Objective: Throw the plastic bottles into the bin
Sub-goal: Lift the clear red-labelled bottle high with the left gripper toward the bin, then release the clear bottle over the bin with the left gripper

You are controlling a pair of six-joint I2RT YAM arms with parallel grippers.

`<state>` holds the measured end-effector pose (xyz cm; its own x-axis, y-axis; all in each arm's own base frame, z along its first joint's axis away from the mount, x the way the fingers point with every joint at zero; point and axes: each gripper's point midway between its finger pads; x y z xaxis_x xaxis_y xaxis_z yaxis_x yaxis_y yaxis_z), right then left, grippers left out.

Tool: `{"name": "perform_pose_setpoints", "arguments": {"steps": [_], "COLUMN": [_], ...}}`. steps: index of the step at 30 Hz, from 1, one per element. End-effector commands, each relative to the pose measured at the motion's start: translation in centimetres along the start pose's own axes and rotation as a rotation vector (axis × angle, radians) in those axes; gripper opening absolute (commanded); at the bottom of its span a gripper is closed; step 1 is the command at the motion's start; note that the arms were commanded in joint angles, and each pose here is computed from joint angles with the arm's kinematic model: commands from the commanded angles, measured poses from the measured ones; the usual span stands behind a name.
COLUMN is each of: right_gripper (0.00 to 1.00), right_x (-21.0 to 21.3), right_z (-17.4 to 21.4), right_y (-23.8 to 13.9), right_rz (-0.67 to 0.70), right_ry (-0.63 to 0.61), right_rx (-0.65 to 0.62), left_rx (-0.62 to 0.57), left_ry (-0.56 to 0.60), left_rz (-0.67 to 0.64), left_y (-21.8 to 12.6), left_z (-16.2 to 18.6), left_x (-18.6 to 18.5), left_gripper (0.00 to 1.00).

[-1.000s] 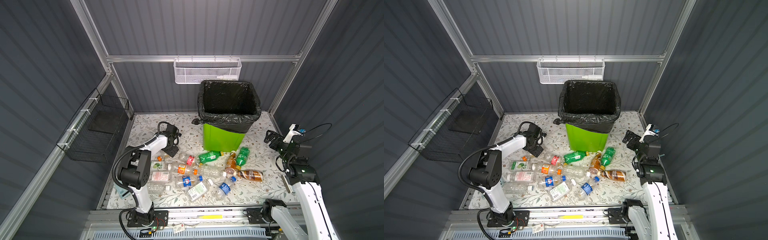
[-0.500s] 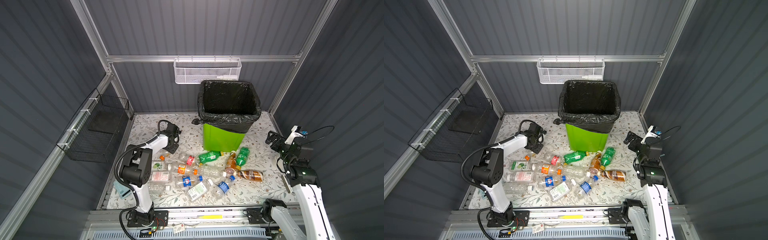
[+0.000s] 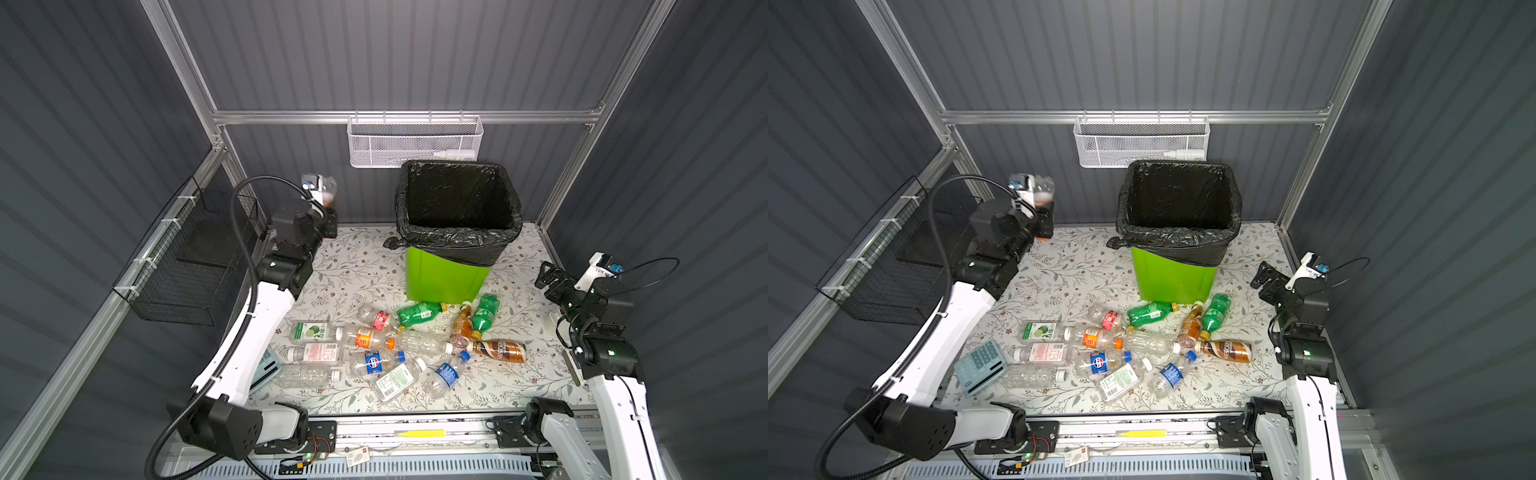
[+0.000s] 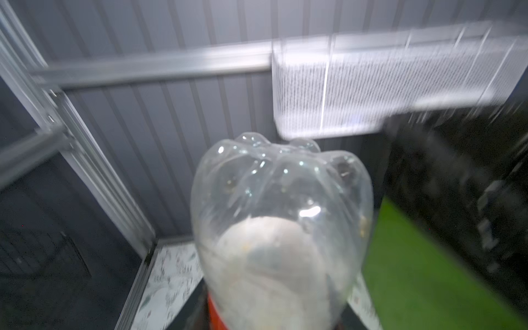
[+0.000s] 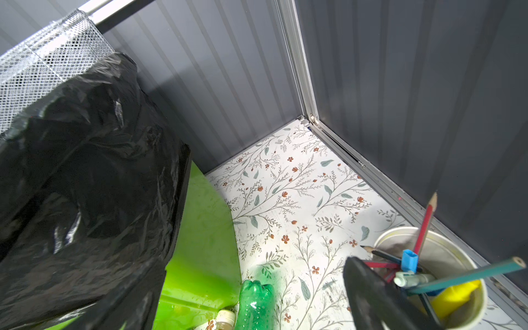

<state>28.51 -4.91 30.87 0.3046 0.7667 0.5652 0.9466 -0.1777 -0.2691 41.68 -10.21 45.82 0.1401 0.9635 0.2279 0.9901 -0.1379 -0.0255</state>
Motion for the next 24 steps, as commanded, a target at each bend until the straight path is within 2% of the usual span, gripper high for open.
{"name": "perform_pose_setpoints", "arguments": {"steps": [1, 4, 7, 8, 11, 12, 15, 19, 24], "right_gripper": [0.99, 0.99, 0.99, 0.99, 0.99, 0.99, 0.99, 0.99, 0.99], "right_x": [0.0, 0.3, 0.9, 1.1, 1.9, 2.0, 1.0, 0.5, 0.6], "right_z": [-0.9, -1.0, -0.7, -0.5, 0.3, 0.6, 0.4, 0.0, 1.2], "right_y": [-0.3, -0.4, -0.2, -0.1, 0.3, 0.3, 0.1, -0.6, -0.4], "right_rz": [-0.003, -0.021, -0.052, -0.065, -0.098, -0.095, -0.026, -0.014, -0.031], "right_ry": [0.03, 0.045, 0.054, 0.052, 0.036, 0.026, 0.019, 0.034, 0.069], "right_rx": [-0.048, -0.052, -0.029, -0.018, 0.046, 0.068, 0.073, 0.037, 0.082], "left_rx": [-0.281, -0.42, -0.421, -0.384, -0.224, -0.192, -0.163, -0.339, -0.315], "left_ry": [-0.181, -0.283, -0.336, -0.31, -0.12, -0.082, -0.093, -0.135, -0.105], "left_rz": [0.069, 0.203, 0.417, 0.505, 0.759, 0.794, 0.7, 0.545, 0.459], "left_y": [-1.0, -0.8, 1.6, 2.5, 2.6, 2.5, 3.7, 1.7, 0.8], "left_z": [-7.6, -11.7, -13.8, -14.1, -13.1, -13.0, -12.7, -13.8, -12.8], "left_x": [0.1, -1.3, -6.1, -9.5, -21.2, -23.1, -22.4, -18.7, -16.7], "left_gripper": [0.43, 0.44, 0.45, 0.47, 0.6, 0.68, 0.98, 1.0, 1.0]}}
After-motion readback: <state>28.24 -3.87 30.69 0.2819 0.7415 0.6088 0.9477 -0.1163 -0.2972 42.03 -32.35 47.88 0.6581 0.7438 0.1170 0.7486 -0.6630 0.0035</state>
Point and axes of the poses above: each gripper's point midway between its finger pads, its own y axis out along the fingers, its own x axis along the line the jaws close on, z = x × y, and after that the axes turned 12 degrees about y, right-handed
